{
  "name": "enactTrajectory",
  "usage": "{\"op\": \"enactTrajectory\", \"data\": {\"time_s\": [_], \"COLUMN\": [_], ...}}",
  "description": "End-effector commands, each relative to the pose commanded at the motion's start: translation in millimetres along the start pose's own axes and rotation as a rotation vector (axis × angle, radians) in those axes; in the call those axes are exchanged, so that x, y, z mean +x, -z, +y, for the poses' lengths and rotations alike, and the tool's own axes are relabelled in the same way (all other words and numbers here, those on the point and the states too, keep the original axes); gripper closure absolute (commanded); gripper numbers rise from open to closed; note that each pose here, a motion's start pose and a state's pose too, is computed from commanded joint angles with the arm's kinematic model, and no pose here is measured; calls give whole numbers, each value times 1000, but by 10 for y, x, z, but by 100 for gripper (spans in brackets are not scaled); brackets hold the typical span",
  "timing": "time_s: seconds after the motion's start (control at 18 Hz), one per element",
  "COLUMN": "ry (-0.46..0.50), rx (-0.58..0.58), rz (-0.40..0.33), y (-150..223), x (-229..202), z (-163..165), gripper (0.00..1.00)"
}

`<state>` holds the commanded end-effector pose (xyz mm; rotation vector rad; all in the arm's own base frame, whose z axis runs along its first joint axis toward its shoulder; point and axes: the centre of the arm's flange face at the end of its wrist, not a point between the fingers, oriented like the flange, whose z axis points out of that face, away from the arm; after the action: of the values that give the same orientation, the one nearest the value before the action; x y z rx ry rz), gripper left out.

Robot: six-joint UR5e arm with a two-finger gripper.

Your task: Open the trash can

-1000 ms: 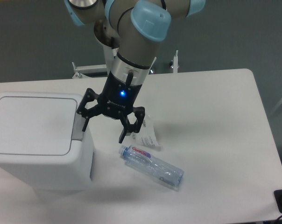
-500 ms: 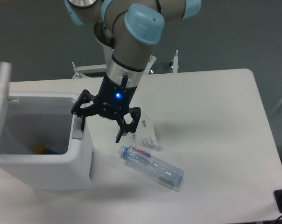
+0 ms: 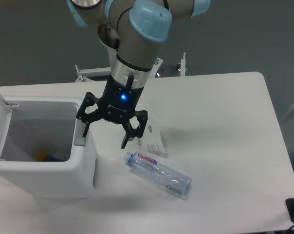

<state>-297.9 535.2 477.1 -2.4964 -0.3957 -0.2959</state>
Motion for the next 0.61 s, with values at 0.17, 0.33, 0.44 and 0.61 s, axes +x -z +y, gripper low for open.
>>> {"op": "enactTrajectory", "data": {"time_s": [0.17,0.33,0.44,0.61], "ry": [46,67,35,39], "rx": [23,66,76,20], "rz": [-59,-105,-128,-202], "y": [237,520,575,560], "x": [-375,-699,-906,-1515], "z": [17,-36,-118,86], "gripper": [0,0,0,0]}}
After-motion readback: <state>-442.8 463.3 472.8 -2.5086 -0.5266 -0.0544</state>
